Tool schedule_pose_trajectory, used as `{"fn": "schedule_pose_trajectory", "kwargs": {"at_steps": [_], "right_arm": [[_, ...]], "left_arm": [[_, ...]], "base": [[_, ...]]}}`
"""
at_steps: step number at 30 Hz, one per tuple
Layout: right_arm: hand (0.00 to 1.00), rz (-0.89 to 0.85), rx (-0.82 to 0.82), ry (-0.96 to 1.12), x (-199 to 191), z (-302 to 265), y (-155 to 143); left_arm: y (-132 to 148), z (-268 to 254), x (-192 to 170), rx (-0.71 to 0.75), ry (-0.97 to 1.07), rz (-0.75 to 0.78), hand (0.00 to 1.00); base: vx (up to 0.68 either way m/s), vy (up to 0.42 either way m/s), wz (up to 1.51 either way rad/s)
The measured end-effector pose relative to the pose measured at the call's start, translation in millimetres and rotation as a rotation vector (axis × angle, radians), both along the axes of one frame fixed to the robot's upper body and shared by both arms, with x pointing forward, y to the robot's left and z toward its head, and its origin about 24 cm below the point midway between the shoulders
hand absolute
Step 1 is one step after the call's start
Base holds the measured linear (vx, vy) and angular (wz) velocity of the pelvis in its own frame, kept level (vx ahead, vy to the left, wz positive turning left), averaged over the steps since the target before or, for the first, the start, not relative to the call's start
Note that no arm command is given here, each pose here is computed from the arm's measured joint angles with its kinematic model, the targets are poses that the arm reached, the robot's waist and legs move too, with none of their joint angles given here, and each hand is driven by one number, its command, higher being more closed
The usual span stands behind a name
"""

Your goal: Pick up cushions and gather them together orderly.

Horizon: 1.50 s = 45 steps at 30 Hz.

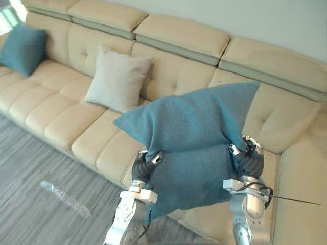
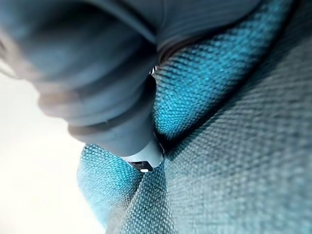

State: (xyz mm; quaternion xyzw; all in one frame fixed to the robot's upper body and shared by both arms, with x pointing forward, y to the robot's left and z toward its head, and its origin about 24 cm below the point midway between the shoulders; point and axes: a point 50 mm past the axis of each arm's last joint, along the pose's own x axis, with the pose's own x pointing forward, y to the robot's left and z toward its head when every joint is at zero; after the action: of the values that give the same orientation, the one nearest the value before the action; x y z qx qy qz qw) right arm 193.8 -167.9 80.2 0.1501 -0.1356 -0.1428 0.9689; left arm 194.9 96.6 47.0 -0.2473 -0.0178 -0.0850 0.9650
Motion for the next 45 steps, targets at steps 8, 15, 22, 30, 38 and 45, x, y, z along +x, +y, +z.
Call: {"fn": "schedule_pose_trajectory", "kwargs": {"at_steps": [8,15,22,30,38,45], "right_arm": [[1.0,0.088,-0.026,0.082,37.5,-23.4,13.0],[1.0,0.083,-0.091,0.181,35.5,-41.2,-1.0],[1.0,0.055,-0.083,0.021,15.5,-5.3,-2.6],[1.0,0.04,-0.062,0.057,17.3,-14.8,-2.6],[1.0,0.033,-0.052,0.118,23.2,-29.7,-3.7],[1.0,0.022,-0.048,0.054,45.4,-13.1,2.7]], "left_arm": [[15.7,-20.9,7.8,0.057,0.067,0.058,1.0],[3.8,-31.7,7.4,0.052,0.128,0.02,1.0],[0.2,-8.5,0.2,-0.006,0.037,0.007,1.0],[-2.6,-8.9,-2.2,-0.019,0.042,0.007,1.0],[-3.5,-11.5,-2.0,0.023,0.041,0.001,1.0],[-3.2,2.3,18.8,0.044,-0.013,0.046,1.0]], "base": [[-0.02,0.148,-1.49],[0.02,-0.125,-0.12],[0.0,-0.124,-0.17],[0.11,0.071,-0.34],[0.06,0.01,0.03],[-0.02,-0.029,0.05]]}}
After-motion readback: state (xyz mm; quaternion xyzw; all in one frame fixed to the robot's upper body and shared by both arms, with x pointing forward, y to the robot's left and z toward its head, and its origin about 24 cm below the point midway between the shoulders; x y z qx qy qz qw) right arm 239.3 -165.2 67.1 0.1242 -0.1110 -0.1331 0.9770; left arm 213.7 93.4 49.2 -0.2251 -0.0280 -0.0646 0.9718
